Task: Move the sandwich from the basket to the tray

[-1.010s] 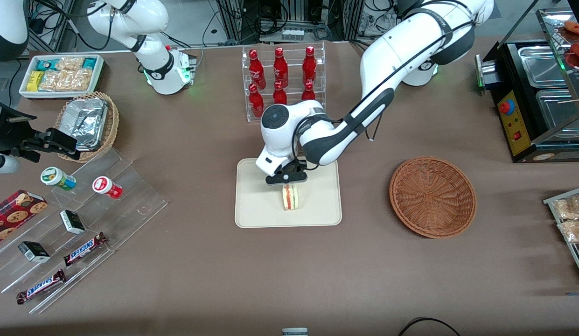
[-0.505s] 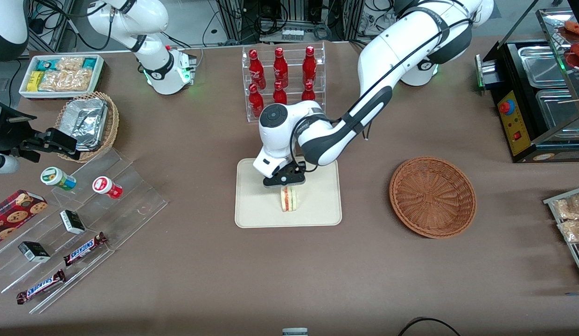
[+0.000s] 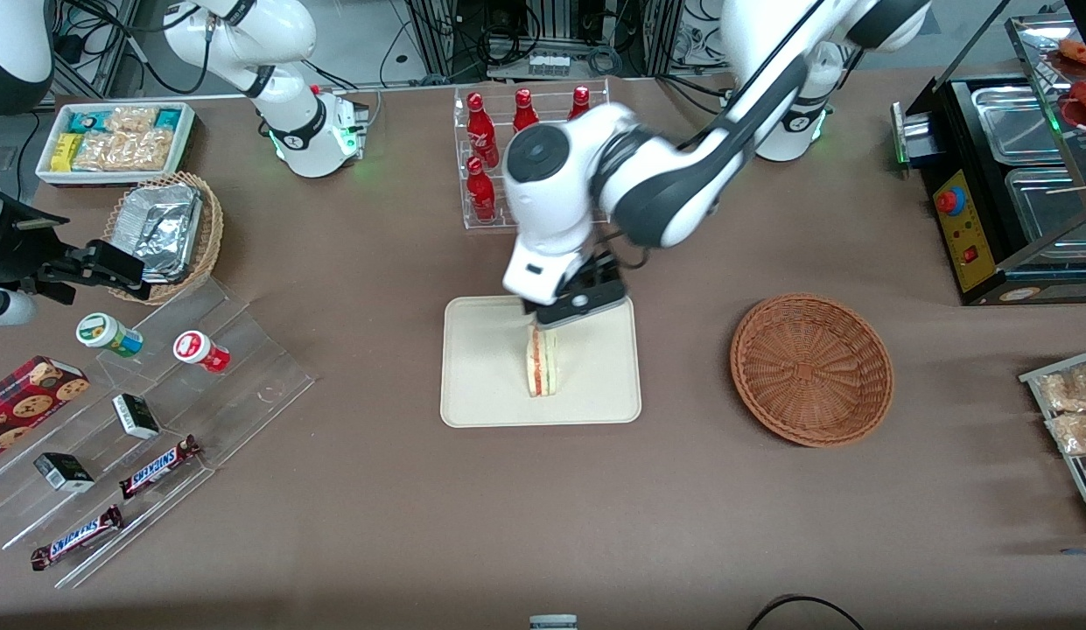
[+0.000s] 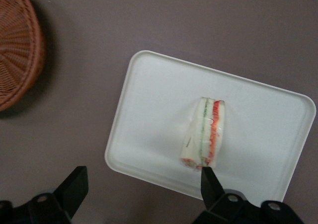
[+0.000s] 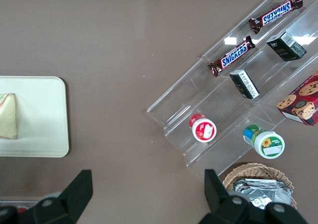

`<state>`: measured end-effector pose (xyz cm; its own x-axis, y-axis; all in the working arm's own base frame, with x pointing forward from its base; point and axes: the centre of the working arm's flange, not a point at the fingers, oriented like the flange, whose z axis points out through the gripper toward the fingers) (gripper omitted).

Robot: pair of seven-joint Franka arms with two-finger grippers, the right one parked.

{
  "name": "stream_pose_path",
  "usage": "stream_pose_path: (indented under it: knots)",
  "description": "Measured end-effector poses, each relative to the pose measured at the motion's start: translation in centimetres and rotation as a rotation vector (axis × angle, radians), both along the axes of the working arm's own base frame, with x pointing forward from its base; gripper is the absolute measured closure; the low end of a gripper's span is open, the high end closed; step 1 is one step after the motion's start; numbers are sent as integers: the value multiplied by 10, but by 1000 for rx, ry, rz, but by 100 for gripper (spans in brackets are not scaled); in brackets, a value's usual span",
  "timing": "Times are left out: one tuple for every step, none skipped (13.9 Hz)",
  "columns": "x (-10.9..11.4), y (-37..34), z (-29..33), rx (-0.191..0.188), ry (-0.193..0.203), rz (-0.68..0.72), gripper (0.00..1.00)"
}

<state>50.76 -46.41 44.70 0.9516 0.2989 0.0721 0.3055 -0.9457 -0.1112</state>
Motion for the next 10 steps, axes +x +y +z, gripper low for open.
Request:
stream_pose_path:
  knots:
    - [9, 27, 20, 9, 30, -2, 0]
    - [20, 57, 38, 10, 60, -9, 0]
    - [29, 87, 55, 7, 85, -22, 0]
    - [37, 117, 71, -1, 100, -35, 0]
    - [42, 145, 84, -8, 108, -48, 0]
    - [46, 172, 96, -13, 112, -61, 0]
    - [48, 199, 106, -14, 114, -73, 0]
    - [51, 225, 113, -11, 120, -85, 0]
    - [53, 250, 118, -8, 131, -100, 0]
    - [57, 272, 121, -7, 139, -118, 0]
